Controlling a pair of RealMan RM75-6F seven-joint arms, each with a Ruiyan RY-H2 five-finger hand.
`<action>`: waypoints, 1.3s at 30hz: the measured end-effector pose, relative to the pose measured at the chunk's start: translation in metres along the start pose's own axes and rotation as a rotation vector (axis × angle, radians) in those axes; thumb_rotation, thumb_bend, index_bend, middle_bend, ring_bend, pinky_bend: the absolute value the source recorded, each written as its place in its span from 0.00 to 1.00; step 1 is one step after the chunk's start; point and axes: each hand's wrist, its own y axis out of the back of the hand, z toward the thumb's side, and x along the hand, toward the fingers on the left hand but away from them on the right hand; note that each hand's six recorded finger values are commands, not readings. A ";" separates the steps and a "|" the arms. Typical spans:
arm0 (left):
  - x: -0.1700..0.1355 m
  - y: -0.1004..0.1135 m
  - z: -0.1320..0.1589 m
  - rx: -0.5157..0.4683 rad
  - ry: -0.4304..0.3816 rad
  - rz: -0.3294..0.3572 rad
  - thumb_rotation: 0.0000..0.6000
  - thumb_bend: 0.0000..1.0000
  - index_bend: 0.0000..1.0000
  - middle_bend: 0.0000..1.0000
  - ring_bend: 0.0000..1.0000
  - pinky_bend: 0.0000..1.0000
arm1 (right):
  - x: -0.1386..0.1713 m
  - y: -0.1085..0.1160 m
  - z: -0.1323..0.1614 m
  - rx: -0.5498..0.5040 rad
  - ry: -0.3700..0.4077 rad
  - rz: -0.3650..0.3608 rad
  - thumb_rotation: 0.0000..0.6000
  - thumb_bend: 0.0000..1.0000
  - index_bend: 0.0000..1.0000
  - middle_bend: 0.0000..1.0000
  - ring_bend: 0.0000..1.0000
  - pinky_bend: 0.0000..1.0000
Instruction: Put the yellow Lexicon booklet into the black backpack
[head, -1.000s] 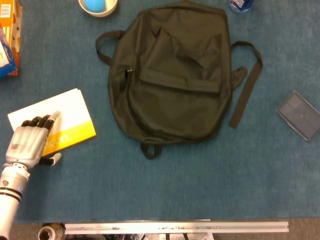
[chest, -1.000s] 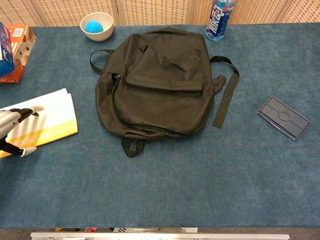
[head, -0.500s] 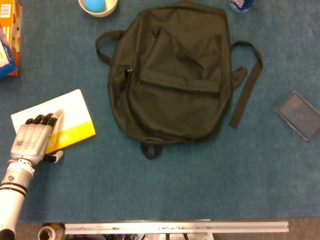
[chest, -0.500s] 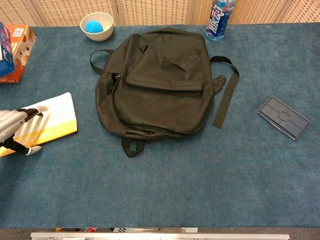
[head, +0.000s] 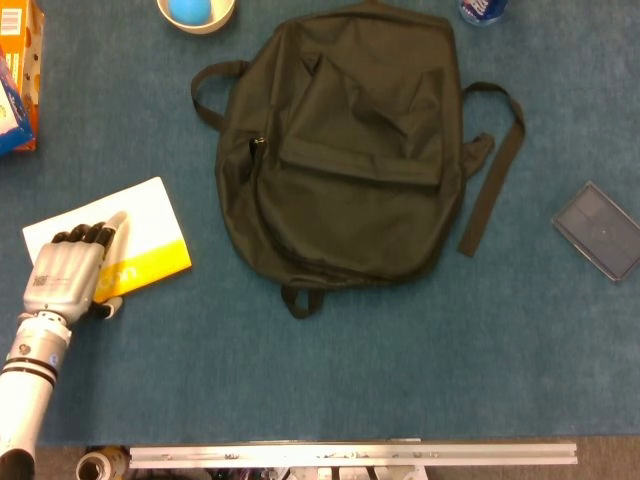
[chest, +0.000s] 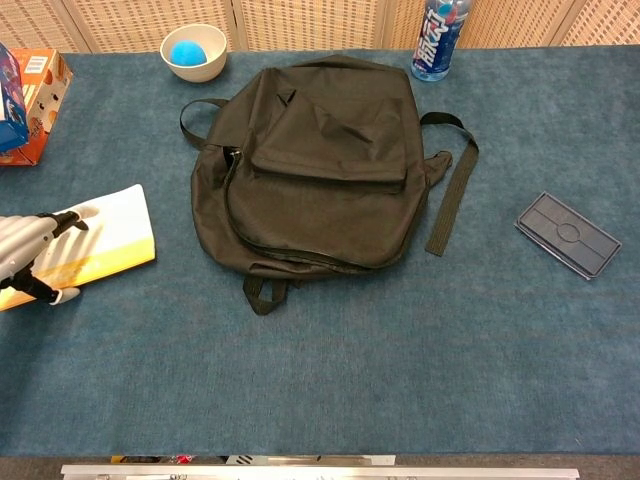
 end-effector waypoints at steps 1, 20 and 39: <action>0.001 0.000 -0.001 0.000 0.000 0.000 1.00 0.23 0.06 0.21 0.16 0.20 | 0.000 0.000 0.000 0.000 0.000 0.000 1.00 0.23 0.40 0.45 0.40 0.57; 0.017 0.012 -0.022 -0.030 0.070 0.089 1.00 0.48 0.21 0.32 0.29 0.30 | 0.002 0.007 0.004 -0.014 0.008 -0.028 1.00 0.23 0.40 0.46 0.40 0.57; 0.011 0.051 -0.043 -0.007 0.031 0.383 1.00 0.49 0.68 0.57 0.46 0.42 | -0.014 0.002 0.041 -0.059 0.093 0.010 1.00 0.23 0.40 0.47 0.40 0.57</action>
